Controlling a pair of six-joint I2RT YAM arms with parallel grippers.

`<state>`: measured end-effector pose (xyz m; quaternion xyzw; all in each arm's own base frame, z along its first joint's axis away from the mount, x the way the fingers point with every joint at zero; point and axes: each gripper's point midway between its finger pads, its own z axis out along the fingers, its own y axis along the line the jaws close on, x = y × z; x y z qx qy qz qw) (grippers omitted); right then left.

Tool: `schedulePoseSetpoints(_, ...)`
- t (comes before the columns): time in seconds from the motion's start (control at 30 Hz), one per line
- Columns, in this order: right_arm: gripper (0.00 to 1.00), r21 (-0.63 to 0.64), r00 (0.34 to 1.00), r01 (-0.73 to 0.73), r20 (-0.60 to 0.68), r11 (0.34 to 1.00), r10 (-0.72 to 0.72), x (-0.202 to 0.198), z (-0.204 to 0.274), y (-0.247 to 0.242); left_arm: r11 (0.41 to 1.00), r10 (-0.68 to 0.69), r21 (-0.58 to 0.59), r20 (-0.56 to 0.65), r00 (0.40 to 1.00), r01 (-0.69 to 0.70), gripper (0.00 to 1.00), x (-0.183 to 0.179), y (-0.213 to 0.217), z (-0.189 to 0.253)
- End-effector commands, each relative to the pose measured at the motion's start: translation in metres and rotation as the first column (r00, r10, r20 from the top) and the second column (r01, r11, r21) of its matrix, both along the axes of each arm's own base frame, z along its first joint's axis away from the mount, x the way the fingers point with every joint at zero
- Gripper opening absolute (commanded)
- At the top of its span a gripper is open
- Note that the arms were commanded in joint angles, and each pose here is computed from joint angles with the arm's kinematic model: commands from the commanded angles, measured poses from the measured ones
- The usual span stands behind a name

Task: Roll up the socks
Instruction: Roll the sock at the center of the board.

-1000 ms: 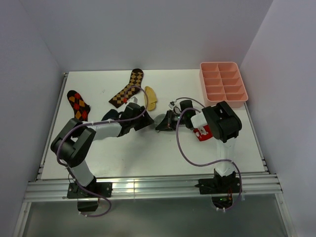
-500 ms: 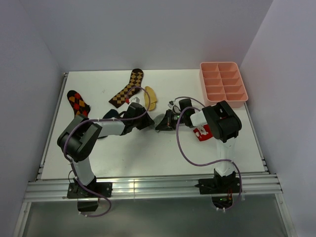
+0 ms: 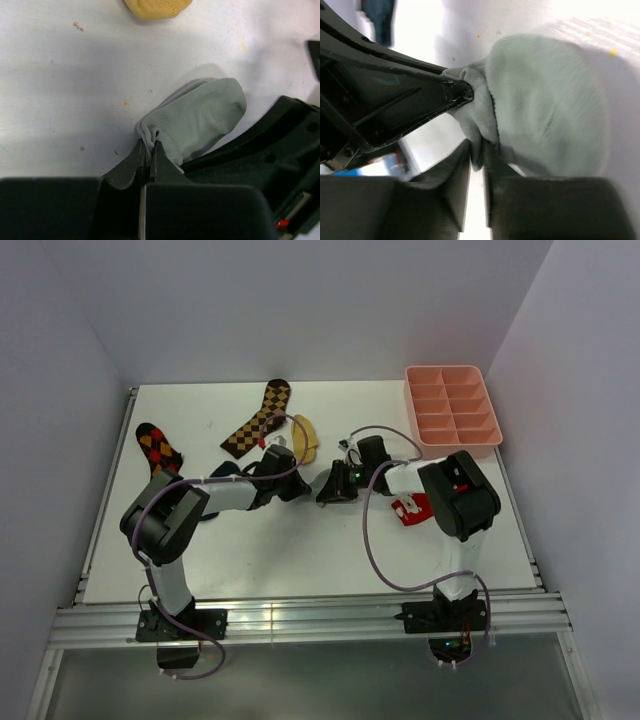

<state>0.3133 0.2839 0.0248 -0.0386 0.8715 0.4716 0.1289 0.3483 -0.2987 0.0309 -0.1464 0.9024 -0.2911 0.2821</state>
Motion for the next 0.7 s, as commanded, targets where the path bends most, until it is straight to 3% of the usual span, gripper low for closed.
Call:
schedulePoseSetpoints(0.0,0.28,-0.198,0.98,0.035,0.199,0.98,0.005,0.005,0.008,-0.013,0.997,-0.043,0.061,-0.023,0.999,0.044,0.0,-0.008,0.002,0.0)
schedulePoseSetpoints(0.1,0.41,-0.287,0.946,0.069,0.322,0.956,0.028,0.008,0.02,-0.016,0.995,-0.059,0.083,-0.029,0.998,0.061,0.0,-0.009,0.003,0.002)
schedulePoseSetpoints(0.3,0.43,-0.393,0.854,0.116,0.508,0.912,0.11,0.012,0.034,-0.011,0.99,-0.079,0.115,-0.049,0.996,0.085,0.0,-0.012,0.003,0.001)
schedulePoseSetpoints(0.67,0.44,-0.458,0.74,0.114,0.631,0.882,0.232,0.006,0.029,0.008,0.987,-0.089,0.129,-0.06,0.994,0.096,0.0,-0.01,0.0,0.003)
